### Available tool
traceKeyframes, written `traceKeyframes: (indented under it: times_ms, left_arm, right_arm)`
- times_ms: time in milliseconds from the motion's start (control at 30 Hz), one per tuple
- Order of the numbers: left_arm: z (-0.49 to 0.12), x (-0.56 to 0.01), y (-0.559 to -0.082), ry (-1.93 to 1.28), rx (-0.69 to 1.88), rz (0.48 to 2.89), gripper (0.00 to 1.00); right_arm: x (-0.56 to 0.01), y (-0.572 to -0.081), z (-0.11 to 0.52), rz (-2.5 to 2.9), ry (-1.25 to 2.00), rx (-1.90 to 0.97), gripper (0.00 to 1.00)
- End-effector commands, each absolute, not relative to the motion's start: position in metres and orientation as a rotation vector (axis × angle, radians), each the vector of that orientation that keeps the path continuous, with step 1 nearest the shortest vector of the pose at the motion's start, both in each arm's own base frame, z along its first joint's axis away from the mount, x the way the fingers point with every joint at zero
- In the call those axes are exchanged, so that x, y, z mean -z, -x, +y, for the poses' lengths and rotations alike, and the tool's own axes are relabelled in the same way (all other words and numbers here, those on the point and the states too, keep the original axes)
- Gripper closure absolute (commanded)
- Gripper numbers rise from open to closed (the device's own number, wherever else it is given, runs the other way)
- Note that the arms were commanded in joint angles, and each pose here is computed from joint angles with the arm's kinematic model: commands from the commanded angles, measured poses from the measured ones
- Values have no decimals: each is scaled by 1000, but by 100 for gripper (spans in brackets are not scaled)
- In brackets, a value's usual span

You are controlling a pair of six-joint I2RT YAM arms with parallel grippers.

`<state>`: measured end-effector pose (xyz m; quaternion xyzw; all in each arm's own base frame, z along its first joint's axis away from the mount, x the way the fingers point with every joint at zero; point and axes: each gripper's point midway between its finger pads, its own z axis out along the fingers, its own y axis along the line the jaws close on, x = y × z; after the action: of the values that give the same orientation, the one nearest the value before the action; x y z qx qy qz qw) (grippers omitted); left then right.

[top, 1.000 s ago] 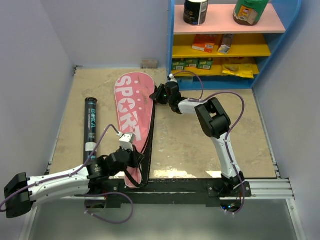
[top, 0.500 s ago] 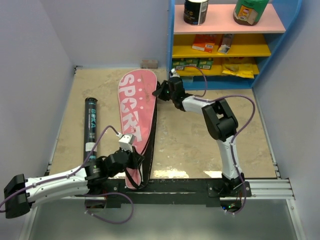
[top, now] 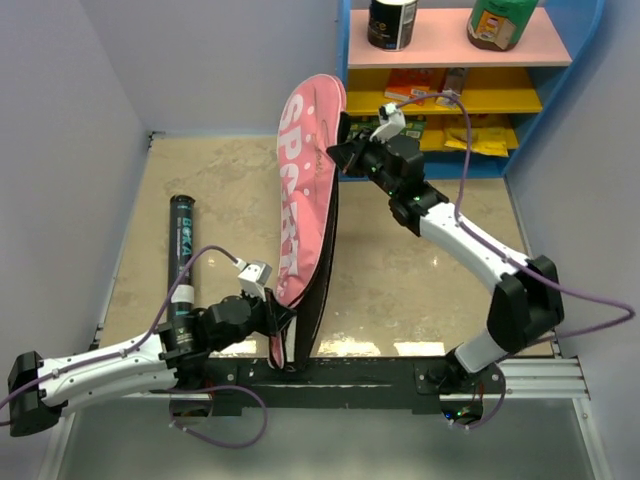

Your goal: Pack up the badminton gear

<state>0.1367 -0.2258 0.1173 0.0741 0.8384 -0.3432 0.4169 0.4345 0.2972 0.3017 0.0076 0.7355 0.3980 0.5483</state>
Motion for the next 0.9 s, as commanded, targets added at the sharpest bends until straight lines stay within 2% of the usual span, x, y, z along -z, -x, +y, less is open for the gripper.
traceKeyframes:
  times_ms: [0, 67, 100, 500, 667, 867]
  left_arm:
    - [-225, -153, -151, -128, 866, 2006, 100]
    - [-227, -152, -151, -151, 857, 2018, 100]
    - [-229, -156, -151, -158, 860, 2016, 100]
    - [-247, -218, -158, -252, 873, 1933, 100]
    - [-249, -241, -168, -247, 832, 1894, 100]
    - [-249, -240, -193, -289, 627, 1887, 100]
  right_arm:
    - [-355, -368, 288, 1676, 111, -990, 100]
    - [-353, -357, 272, 1700, 77, -949, 100]
    - [-372, -341, 261, 1655, 65, -953, 100]
    - [-322, -276, 152, 1785, -397, -719, 100]
    - [-275, -255, 117, 1859, -614, -608, 100]
    - [-190, -245, 105, 1932, -814, -558, 100]
